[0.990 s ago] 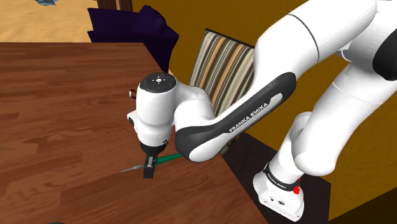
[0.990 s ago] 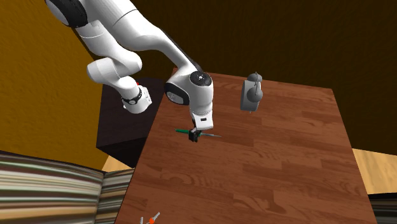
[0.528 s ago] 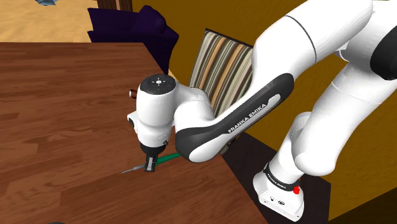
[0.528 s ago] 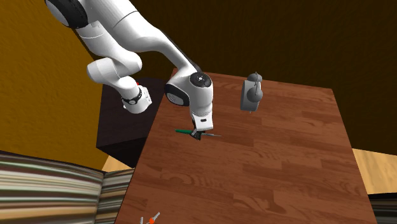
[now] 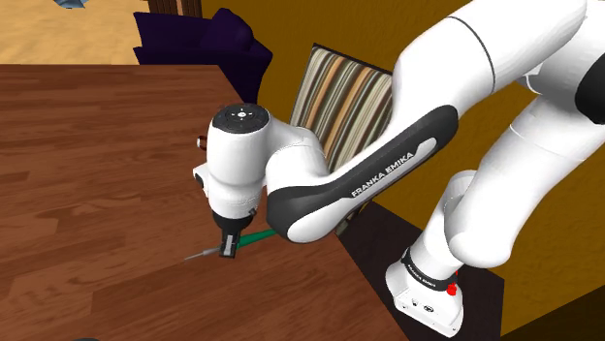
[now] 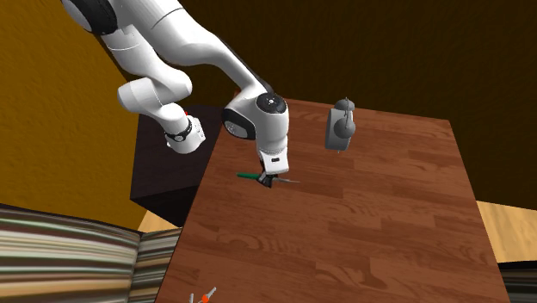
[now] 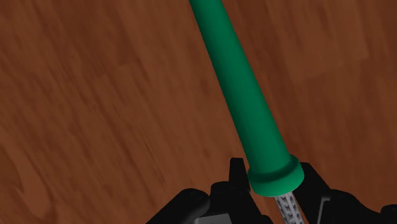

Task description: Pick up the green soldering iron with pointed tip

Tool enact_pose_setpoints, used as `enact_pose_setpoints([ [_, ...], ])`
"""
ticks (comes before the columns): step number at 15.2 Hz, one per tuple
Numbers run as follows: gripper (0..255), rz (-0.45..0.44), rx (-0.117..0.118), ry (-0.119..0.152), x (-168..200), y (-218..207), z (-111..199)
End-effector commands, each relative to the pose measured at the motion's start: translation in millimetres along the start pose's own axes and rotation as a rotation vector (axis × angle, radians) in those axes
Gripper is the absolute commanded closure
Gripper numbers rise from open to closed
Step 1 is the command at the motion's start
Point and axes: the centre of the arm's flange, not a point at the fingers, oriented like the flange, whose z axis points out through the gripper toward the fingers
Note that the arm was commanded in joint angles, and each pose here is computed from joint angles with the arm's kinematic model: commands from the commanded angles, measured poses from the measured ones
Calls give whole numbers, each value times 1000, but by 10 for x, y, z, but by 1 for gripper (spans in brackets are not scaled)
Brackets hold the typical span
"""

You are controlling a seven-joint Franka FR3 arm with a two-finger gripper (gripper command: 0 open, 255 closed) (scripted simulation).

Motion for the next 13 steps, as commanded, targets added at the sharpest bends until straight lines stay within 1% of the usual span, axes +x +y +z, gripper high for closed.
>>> enact_pose_setpoints([
  [1, 255, 0, 0, 0, 7, 21, -104],
  [11, 255, 0, 0, 0, 56, 74, -627],
  [13, 255, 0, 0, 0, 57, 75, -635],
])
